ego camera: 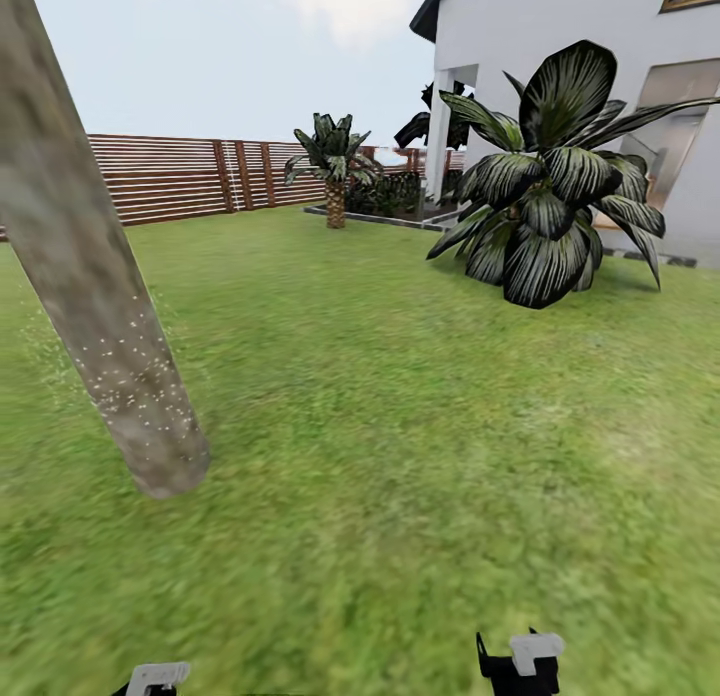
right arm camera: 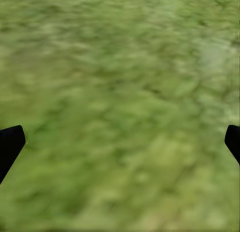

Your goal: In the garden, pick up the pesticide atomizer on the floor and spray pesticide onto both trees until each tree trunk is fully covered.

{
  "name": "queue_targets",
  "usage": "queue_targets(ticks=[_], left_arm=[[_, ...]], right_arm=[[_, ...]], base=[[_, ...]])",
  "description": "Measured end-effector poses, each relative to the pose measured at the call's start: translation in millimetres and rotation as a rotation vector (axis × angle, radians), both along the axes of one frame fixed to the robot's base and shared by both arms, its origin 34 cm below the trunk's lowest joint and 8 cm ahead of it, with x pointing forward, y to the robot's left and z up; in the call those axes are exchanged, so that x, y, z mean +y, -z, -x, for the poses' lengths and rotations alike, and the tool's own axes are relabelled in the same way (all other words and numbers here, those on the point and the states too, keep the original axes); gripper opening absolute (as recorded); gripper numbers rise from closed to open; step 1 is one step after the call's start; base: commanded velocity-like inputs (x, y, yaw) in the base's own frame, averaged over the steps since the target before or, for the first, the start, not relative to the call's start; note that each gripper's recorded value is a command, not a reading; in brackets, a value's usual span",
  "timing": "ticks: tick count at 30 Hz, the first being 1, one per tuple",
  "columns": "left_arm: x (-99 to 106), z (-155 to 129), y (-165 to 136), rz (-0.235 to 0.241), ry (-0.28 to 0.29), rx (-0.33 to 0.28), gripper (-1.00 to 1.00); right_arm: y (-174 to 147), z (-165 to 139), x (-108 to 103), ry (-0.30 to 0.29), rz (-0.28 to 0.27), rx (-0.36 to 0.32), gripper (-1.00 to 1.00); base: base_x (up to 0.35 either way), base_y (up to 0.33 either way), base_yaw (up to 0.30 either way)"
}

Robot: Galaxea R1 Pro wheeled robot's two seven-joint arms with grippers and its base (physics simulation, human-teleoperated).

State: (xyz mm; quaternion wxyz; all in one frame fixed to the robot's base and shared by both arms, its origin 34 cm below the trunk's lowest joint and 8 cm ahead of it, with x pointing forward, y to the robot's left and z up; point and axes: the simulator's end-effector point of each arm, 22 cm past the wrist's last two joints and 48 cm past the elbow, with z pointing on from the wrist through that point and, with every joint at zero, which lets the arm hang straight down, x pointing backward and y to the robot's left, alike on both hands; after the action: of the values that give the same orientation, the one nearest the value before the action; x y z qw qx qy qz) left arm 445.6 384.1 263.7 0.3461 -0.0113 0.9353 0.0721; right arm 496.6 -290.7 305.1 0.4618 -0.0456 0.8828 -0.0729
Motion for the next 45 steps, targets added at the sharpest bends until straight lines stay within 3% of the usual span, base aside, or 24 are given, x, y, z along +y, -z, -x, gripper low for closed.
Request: queue_targets(ticks=[7,15,16,17,20,28,45], left_arm=[[-9,0,2,0.014,0.015,0.005,-1.0],[7,2,0,0.005,-0.045,-0.005,-1.0],[9,3,-1,0.001,-0.054,-0.006,-1.0],[22,5,-3,-0.038,-0.106,-0.01,-1.0],[28,6,-4,-0.073,-0.126,-0.008,-1.0],[26,6,-3,-0.073,-0.13,-0.008,-1.0],[21,6,-2,-0.064,-0.123,-0.008,-1.0]], right_arm=[[-1,0,-2,0.001,0.002,-0.002,1.0],[0,0,-1,0.0,0.002,-0.001,1.0],[0,0,-2,0.0,0.002,-0.001,1.0],[-1,-1,-2,-0.001,0.002,-0.001,1.0],[-1,-1,0,-0.001,0.0,-0.002,1.0],[-2,2,-14,0.074,0.051,-0.01,1.0],[2,7,-11,0.079,0.045,0.004,1.0]], base=[[0.0,0.0,0.274],[0.0,-0.004,0.137],[-0.009,-0.216,0.001],[-0.09,-0.228,0.042],[-0.228,-0.158,0.195],[-0.268,-0.145,0.272],[-0.021,-0.087,0.277]])
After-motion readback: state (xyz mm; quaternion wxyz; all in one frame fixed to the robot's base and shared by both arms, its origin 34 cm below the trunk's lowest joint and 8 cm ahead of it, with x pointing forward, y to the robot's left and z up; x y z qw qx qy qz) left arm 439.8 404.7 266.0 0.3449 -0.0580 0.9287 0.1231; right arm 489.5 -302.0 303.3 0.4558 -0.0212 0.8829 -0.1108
